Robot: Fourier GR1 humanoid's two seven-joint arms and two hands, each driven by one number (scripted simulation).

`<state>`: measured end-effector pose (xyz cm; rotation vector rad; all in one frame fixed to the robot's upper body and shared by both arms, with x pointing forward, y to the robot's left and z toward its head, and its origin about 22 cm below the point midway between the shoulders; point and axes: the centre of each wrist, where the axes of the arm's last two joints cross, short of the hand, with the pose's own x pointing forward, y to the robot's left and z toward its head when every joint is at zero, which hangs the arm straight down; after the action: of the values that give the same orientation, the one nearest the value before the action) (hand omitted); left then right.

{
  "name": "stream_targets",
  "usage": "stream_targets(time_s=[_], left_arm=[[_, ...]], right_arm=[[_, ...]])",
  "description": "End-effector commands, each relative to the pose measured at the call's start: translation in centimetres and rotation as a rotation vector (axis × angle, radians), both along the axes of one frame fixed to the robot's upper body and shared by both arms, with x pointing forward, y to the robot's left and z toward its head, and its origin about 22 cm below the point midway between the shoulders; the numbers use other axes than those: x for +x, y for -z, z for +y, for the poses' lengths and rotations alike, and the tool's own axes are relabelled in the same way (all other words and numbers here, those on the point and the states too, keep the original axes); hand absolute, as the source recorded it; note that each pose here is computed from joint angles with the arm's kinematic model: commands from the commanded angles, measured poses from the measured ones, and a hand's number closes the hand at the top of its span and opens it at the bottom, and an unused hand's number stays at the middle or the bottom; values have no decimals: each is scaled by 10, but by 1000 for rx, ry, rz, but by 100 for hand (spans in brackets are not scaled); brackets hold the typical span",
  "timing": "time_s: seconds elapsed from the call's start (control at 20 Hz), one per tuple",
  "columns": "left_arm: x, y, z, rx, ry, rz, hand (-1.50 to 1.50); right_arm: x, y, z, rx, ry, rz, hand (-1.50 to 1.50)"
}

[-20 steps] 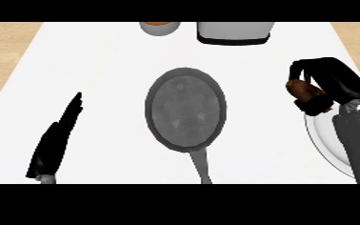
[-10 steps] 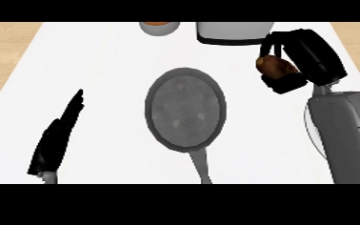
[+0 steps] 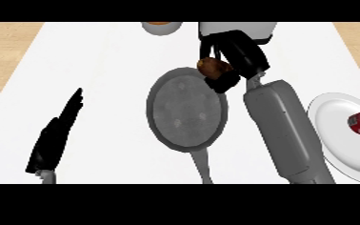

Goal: Pick the sweet potato from the plate and place it in the pan

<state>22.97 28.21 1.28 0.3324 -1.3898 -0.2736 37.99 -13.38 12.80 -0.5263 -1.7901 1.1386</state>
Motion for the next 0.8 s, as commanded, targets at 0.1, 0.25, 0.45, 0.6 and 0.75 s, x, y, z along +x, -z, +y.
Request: stream_targets(time_s=[0.1, 0.25, 0.45, 0.6, 0.75], left_arm=[[20, -16, -8, -10, 1, -9, 0], [-8, 0, 0, 5, 34, -12, 0], [-4, -4, 5, 11, 40, -6, 0], [3, 4, -7, -10, 57, -12, 0], [13, -2, -10, 3, 78, -20, 0]], right_arm=[[9, 26, 58, -7, -37, 112, 150], [5, 55, 72, -71, -19, 141, 150], [7, 70, 87, -169, -50, 142, 150], [7, 95, 77, -206, -110, 289, 150], [9, 100, 66, -19, -10, 541, -150]])
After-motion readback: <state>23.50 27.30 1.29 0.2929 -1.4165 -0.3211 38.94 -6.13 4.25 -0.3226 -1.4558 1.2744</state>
